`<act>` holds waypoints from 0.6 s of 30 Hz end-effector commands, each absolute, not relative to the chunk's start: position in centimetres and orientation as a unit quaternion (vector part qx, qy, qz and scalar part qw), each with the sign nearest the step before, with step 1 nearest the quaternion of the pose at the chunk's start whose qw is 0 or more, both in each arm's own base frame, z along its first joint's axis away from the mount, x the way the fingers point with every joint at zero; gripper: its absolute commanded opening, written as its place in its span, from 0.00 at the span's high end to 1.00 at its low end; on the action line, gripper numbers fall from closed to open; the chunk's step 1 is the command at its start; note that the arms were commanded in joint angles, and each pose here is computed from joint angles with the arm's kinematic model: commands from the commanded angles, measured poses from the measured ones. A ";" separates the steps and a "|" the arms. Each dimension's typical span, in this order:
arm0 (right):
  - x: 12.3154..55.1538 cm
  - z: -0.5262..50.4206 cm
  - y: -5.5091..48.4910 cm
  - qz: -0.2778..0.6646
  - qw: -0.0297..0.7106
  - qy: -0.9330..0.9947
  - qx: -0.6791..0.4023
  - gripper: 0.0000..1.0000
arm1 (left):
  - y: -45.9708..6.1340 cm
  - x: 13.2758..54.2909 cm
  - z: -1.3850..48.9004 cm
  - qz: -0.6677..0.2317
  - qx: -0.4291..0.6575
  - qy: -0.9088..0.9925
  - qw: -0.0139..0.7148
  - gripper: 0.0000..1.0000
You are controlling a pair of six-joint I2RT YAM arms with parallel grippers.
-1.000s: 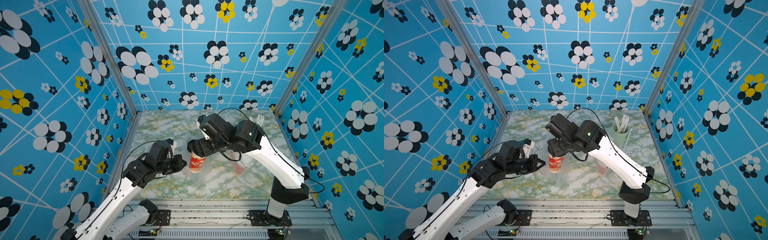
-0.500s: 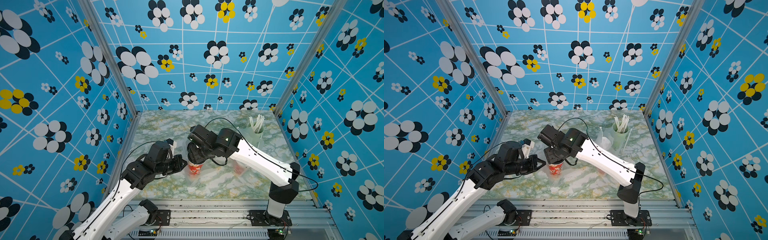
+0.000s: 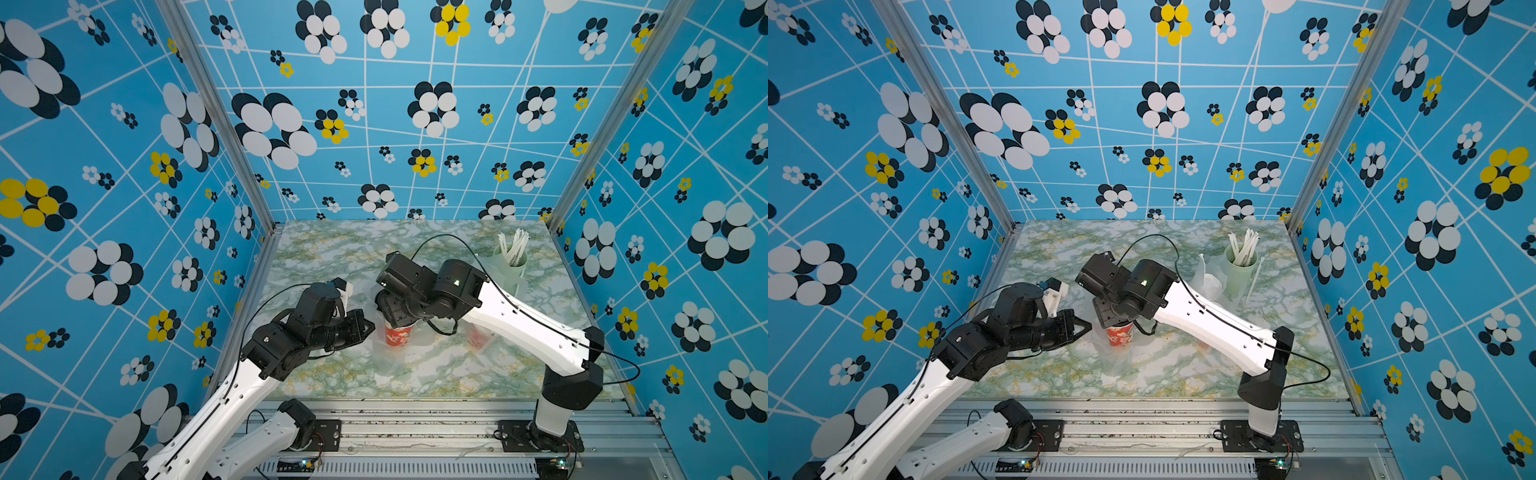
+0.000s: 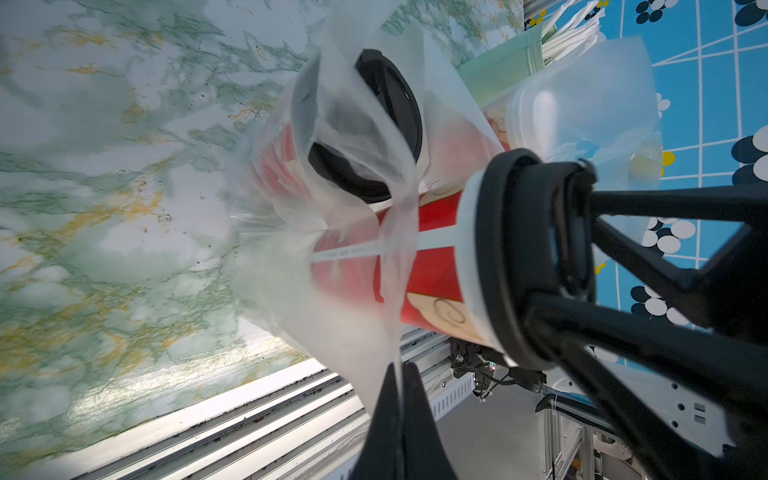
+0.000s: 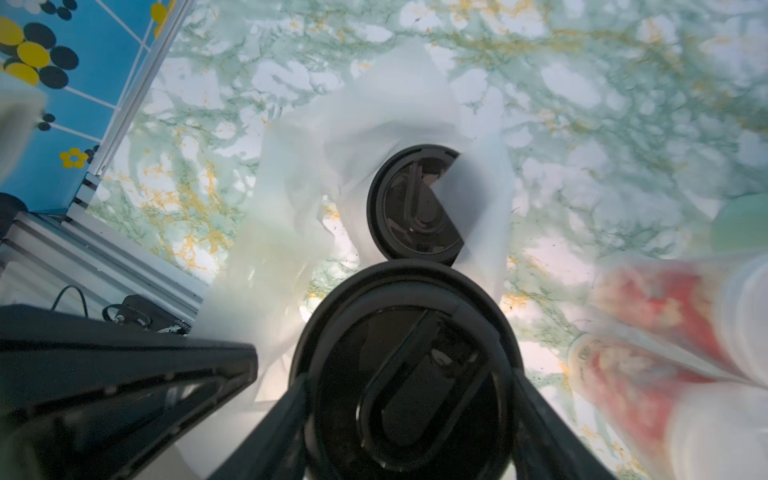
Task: Pack milk tea into plastic carrier bags
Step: Place the milk tea cup in the plastic carrier bag.
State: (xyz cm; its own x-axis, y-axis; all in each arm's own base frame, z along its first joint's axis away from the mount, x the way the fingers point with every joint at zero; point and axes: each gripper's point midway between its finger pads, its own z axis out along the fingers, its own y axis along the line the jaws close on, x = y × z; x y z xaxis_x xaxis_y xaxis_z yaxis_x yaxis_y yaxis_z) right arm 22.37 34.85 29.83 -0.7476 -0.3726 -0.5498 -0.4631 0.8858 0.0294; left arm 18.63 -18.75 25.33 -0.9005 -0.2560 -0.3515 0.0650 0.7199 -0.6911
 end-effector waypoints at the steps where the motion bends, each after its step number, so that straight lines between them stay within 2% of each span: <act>1: 22.2 32.5 32.1 0.051 0.301 0.926 -0.223 0.46 | -18.5 18.6 25.3 -0.365 -0.054 0.902 0.222 1.00; 9: 20.7 35.2 35.3 0.169 0.299 0.915 -0.213 0.45 | -17.8 18.1 24.1 -0.342 -0.056 0.914 0.212 1.00; 18: 20.3 32.1 37.6 0.192 0.265 0.923 -0.200 0.46 | -17.8 18.0 24.0 -0.349 -0.059 0.911 0.213 1.00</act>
